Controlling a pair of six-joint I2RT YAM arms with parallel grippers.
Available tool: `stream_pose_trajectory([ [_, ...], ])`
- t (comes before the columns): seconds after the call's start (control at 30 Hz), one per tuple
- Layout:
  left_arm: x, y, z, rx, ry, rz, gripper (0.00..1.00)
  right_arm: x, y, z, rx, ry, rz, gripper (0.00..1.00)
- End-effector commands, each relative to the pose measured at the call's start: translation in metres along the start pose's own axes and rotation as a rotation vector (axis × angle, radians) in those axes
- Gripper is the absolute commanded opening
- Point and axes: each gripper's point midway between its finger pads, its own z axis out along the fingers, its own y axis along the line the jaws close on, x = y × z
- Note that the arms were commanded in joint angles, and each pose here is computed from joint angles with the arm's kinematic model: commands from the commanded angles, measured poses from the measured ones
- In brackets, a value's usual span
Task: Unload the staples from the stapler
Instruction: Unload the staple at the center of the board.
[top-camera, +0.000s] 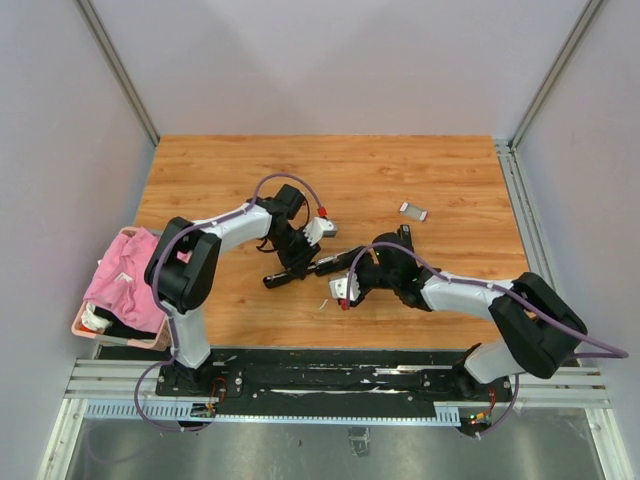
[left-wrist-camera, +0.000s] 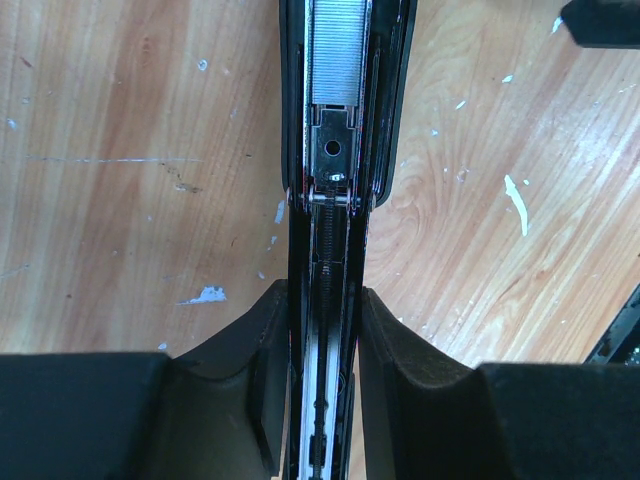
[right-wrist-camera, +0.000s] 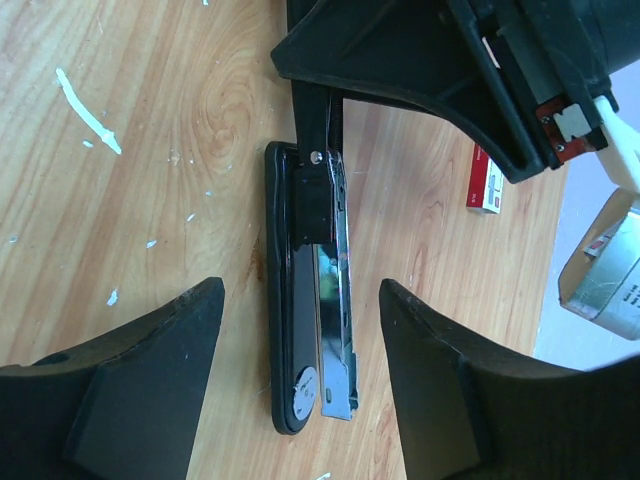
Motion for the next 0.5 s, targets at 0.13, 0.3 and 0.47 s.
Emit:
stream_pose_trajectory([
  [0.13,-0.008,-0.012,-0.001,0.109,-0.032,-0.055,0.00,0.004,0.001,0.019,0.053,0.048,-0.008,0.65],
  [0.3,-0.006,-0.012,0.000,0.123,-0.027,-0.073,0.00,0.004,0.006,0.029,0.045,0.066,-0.016,0.65],
  [0.47,-0.007,-0.014,0.000,0.144,-0.026,-0.088,0.00,0.003,0.007,0.037,0.061,0.096,-0.020,0.65],
])
